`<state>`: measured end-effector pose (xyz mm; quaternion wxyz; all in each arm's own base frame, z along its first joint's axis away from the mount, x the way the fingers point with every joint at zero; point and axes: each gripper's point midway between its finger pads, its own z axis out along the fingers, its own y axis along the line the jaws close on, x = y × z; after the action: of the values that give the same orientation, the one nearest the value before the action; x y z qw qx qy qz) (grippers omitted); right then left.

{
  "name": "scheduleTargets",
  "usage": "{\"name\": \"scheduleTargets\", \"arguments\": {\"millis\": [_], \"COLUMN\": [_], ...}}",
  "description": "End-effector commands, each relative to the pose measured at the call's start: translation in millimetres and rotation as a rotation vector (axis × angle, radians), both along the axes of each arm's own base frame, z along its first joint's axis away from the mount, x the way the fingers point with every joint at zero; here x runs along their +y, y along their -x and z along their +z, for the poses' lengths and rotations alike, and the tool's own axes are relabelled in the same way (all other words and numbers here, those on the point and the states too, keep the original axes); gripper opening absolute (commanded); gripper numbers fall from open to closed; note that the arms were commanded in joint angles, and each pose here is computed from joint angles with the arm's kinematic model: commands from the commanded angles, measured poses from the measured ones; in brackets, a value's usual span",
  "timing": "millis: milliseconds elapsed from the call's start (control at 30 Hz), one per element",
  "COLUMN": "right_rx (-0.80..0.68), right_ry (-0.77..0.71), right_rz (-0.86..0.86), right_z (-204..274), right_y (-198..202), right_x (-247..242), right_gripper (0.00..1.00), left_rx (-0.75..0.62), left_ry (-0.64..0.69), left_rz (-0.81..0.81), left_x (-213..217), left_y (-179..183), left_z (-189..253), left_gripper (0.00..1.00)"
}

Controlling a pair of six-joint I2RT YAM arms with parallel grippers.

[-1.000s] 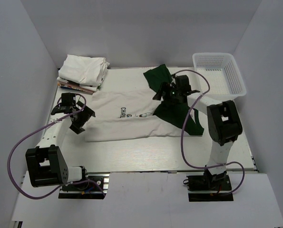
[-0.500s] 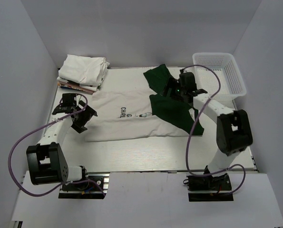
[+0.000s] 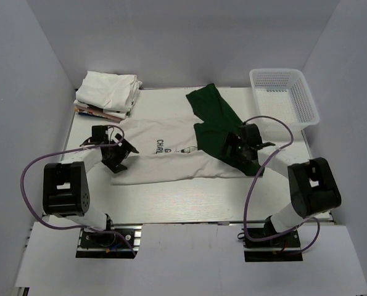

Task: Fold and stack the t-shirts

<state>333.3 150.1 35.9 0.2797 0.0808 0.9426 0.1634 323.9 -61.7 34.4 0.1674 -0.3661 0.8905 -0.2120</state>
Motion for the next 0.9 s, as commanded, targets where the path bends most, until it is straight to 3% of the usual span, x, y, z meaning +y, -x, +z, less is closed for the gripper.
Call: {"name": "scheduleTargets", "arguments": {"millis": [0, 200, 233, 367, 467, 600, 700, 733, 767, 867], "right_rx": [0.083, 0.265, 0.275, 0.178, 0.022, -0.179, -0.251, -0.327, -0.312, -0.348], "right_ry": [-0.012, -0.01, -0.024, -0.057, -0.082, -0.067, -0.044, -0.025, -0.014, 0.015], "right_rz": [-0.018, -0.126, -0.125, -0.099, -0.032, 0.049, 0.055, 0.019, 0.017, -0.015], "right_z": [-17, -42, -41, -13, 34, 90, 116, 137, 132, 145], "right_y": [42, 139, 148, 160, 141, 103, 64, 38, 28, -13], "right_x": [-10, -39, -39, -43, -36, -29, -21, -23, -21, -17], "right_gripper": [0.9, 0.9, 0.9, 0.9, 0.9, 0.9, 0.9, 0.9, 0.9, 0.9], "left_rx": [0.114, 0.304, 0.277, 0.282, 0.092, -0.207, -0.192, -0.14, -0.101, -0.002], "left_ry": [-0.02, 0.03, 0.013, -0.043, -0.072, -0.172, -0.315, -0.353, -0.378, -0.363], "left_rz": [-0.021, -0.067, -0.053, -0.022, 0.018, 0.092, 0.197, 0.21, 0.233, 0.217], "left_x": [-3, -18, -15, -5, -1, 23, 57, 64, 75, 76], "left_y": [43, 139, 143, 163, 134, 60, 19, 2, -6, -33], "left_z": [-25, -38, -30, -8, 35, 96, 106, 100, 94, 62], "left_gripper": [1.0, 1.0, 1.0, 1.0, 1.0, 1.0, 1.0, 1.0, 1.0, 0.95]}}
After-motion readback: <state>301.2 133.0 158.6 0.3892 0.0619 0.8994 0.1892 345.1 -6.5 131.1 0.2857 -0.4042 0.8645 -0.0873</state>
